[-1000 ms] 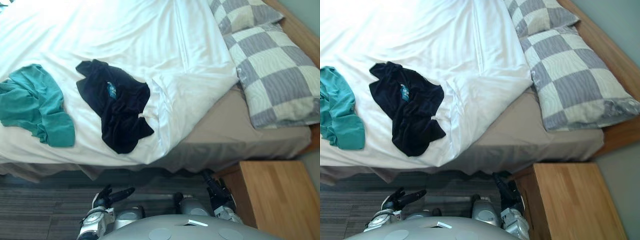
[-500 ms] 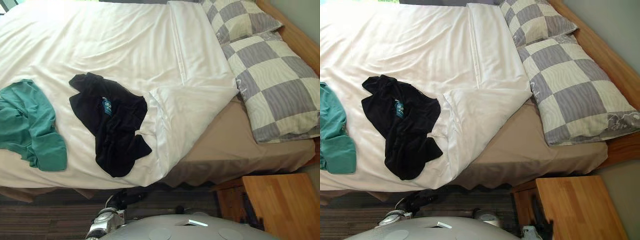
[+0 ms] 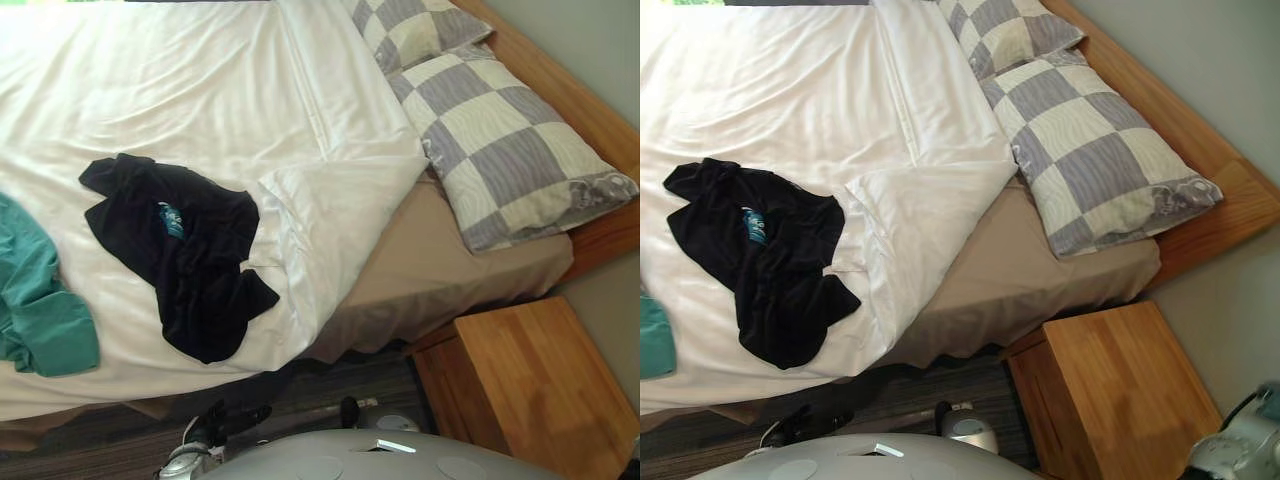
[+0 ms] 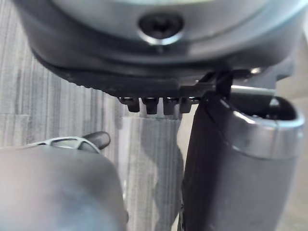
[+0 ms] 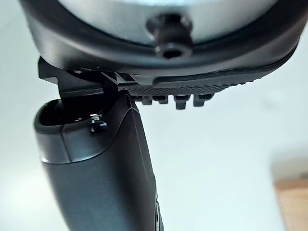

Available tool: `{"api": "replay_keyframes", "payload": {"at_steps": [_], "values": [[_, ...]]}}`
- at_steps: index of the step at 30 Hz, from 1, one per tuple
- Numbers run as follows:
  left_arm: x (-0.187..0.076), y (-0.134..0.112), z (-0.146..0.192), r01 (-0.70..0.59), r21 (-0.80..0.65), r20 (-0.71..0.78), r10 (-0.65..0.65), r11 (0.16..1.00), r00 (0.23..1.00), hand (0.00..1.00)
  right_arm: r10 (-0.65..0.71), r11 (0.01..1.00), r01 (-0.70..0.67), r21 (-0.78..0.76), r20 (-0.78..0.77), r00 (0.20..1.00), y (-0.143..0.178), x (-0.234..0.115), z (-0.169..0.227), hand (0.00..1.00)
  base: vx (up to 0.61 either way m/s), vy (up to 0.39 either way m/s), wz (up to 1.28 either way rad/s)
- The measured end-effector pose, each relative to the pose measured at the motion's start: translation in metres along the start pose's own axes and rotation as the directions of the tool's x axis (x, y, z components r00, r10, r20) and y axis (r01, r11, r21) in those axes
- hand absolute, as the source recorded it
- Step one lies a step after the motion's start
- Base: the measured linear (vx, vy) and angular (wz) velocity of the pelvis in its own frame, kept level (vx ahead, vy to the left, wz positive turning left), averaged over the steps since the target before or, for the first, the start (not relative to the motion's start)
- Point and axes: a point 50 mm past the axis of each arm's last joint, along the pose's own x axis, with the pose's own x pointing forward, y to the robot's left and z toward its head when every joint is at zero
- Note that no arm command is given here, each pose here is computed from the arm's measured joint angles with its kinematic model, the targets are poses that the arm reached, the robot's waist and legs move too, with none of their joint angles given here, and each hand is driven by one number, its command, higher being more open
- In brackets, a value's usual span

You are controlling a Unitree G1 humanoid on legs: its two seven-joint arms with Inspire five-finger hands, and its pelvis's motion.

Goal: Tidy up the quilt and then pick up the clothes from the bed and put them into the laundry hamper

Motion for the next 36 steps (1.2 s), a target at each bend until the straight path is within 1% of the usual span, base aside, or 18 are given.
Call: {"api": "replay_keyframes", "payload": {"at_steps": [1,2,3,4,5,6,8,9,11,14,16,20,22,24,27,30,32,36], "values": [[-0.001,0.001,-0.003,0.0,0.0,-0.003,0.0,1.0,1.0,1.0,0.062,0.998,-0.062,-0.014,0.012,0.998,0.013,0.002,0.005,1.0,-0.17,-0.023,-0.12],[-0.003,0.002,-0.007,0.003,0.0,-0.008,-0.003,1.0,1.0,1.0,0.193,0.98,-0.191,-0.053,0.019,0.981,0.037,0.003,0.012,1.0,-0.11,-0.009,0.0],[-0.003,0.002,-0.009,0.005,0.0,-0.014,-0.005,1.0,1.0,1.0,0.26,0.964,-0.258,-0.068,0.02,0.965,0.05,0.002,0.015,1.0,-0.13,-0.005,0.02],[-0.003,0.002,-0.012,0.006,0.003,-0.025,-0.006,1.0,1.0,1.0,0.394,0.917,-0.392,-0.078,0.012,0.919,0.076,-0.004,0.018,1.0,-0.11,-0.002,0.07],[-0.003,0.002,-0.014,0.006,0.007,-0.031,-0.006,1.0,1.0,1.0,0.525,0.849,-0.525,-0.061,-0.013,0.851,0.102,-0.013,0.017,1.0,-0.1,-0.001,0.1],[-0.003,0.002,-0.014,0.007,0.015,-0.031,-0.007,1.0,0.999,1.0,0.591,0.805,-0.591,-0.05,-0.029,0.806,0.115,-0.019,0.016,1.0,-0.07,-0.008,0.16],[-0.002,0.001,-0.01,0.012,0.038,-0.015,-0.011,0.999,1.0,1.0,0.793,0.603,-0.797,0.013,-0.115,0.598,0.158,-0.045,0.006,1.0,-0.03,-0.012,0.19],[-0.002,0.0,-0.009,0.013,0.04,-0.012,-0.012,0.999,1.0,1.0,0.829,0.55,-0.835,0.03,-0.136,0.542,0.168,-0.053,0.002,1.0,0.02,-0.015,0.22],[-0.001,-0.002,-0.005,0.023,0.065,0.001,-0.023,0.998,1.0,1.0,0.912,0.361,-0.932,0.037,-0.22,0.345,0.198,-0.083,-0.012,1.0,0.04,-0.015,0.31],[-0.001,-0.004,-0.002,0.027,0.07,0.012,-0.028,0.997,1.0,1.0,0.926,0.212,-0.977,0.014,-0.321,0.196,0.212,-0.109,-0.027,1.0,0.08,-0.001,0.47],[-0.001,-0.004,-0.001,0.028,0.071,0.014,-0.029,0.997,0.999,1.0,0.923,0.187,-0.982,0.012,-0.344,0.172,0.217,-0.112,-0.031,1.0,0.07,0.032,0.41],[-0.001,-0.004,-0.001,0.024,0.069,0.015,-0.026,0.997,1.0,1.0,0.905,0.186,-0.982,-0.041,-0.381,0.187,0.227,-0.11,-0.037,1.0,0.04,0.054,0.24],[-0.001,-0.003,0.0,0.018,0.061,0.018,-0.019,0.998,1.0,1.0,0.898,0.187,-0.982,-0.036,-0.4,0.186,0.232,-0.111,-0.041,1.0,0.02,0.061,0.18],[-0.001,-0.002,0.0,0.006,0.057,0.009,-0.007,0.998,1.0,1.0,0.885,0.172,-0.985,-0.033,-0.434,0.169,0.239,-0.114,-0.049,1.0,0.01,0.055,0.25],[-0.001,-0.001,0.004,-0.006,0.05,0.02,0.005,0.999,1.0,1.0,0.858,0.137,-0.986,-0.094,-0.486,0.166,0.242,-0.116,-0.059,1.0,0.0,0.034,0.23],[-0.001,-0.001,0.009,-0.011,0.067,0.037,0.009,0.998,0.999,1.0,0.807,0.044,-0.971,-0.235,-0.565,0.173,0.244,-0.115,-0.074,1.0,-0.02,0.011,0.24],[-0.001,-0.001,0.015,-0.014,0.08,0.059,0.009,0.997,0.998,1.0,0.752,-0.062,-0.943,-0.328,-0.636,0.172,0.242,-0.116,-0.088,1.0,-0.02,-0.012,0.14],[-0.001,0.002,0.026,-0.027,0.105,0.094,0.017,0.994,0.995,1.0,0.708,-0.17,-0.913,-0.37,-0.69,0.148,0.247,-0.119,-0.099,1.0,-0.03,-0.015,0.08]]}}
